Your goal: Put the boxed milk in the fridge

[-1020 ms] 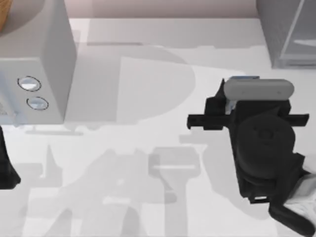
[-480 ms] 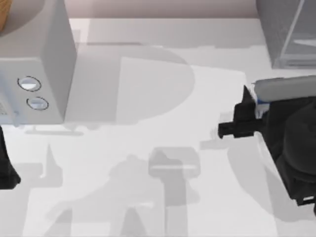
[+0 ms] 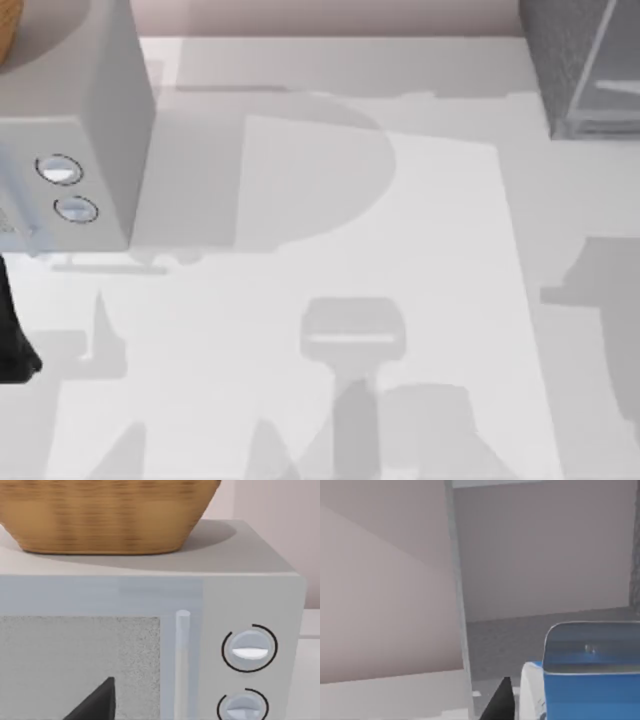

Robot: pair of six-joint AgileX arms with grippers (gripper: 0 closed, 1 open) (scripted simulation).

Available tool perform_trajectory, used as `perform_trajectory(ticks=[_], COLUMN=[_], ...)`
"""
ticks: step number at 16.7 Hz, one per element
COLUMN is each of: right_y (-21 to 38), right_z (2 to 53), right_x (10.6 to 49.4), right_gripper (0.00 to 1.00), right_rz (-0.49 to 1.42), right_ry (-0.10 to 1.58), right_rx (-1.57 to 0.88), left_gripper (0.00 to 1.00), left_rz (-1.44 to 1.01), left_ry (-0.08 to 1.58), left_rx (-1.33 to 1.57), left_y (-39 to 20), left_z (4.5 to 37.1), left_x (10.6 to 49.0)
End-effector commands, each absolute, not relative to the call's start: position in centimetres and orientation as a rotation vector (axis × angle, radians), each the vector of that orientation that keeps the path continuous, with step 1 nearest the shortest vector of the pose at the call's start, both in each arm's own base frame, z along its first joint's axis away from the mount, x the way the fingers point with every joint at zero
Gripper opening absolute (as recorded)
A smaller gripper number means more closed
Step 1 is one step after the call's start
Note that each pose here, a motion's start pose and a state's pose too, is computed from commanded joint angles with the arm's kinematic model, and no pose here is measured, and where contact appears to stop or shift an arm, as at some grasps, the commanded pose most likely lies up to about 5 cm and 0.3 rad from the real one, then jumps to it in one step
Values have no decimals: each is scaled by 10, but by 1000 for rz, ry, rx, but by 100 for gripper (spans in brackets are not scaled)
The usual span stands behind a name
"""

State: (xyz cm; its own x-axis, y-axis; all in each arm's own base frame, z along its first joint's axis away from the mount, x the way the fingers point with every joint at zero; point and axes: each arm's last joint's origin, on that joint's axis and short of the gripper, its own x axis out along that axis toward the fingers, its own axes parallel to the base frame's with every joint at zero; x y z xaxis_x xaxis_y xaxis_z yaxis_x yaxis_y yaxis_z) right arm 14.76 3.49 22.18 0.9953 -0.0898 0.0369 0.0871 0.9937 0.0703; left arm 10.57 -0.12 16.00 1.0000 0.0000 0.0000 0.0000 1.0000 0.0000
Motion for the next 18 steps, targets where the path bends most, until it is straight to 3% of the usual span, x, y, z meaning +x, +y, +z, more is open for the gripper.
perform_trajectory(ticks=[4, 9, 18], right_y=[7, -1, -1], right_z=[201, 162, 174], right_x=[116, 106, 108], right_gripper=[0, 0, 0], right_rz=[-86, -11, 7], right_ry=[-74, -4, -27], right_rx=[42, 2, 0], left_gripper=[100, 100, 100], left_rz=[0, 0, 0], left_ry=[0, 0, 0], left_rx=[0, 0, 0], left_y=[-1, -1, -1], left_z=[160, 160, 160], left_x=[106, 106, 106])
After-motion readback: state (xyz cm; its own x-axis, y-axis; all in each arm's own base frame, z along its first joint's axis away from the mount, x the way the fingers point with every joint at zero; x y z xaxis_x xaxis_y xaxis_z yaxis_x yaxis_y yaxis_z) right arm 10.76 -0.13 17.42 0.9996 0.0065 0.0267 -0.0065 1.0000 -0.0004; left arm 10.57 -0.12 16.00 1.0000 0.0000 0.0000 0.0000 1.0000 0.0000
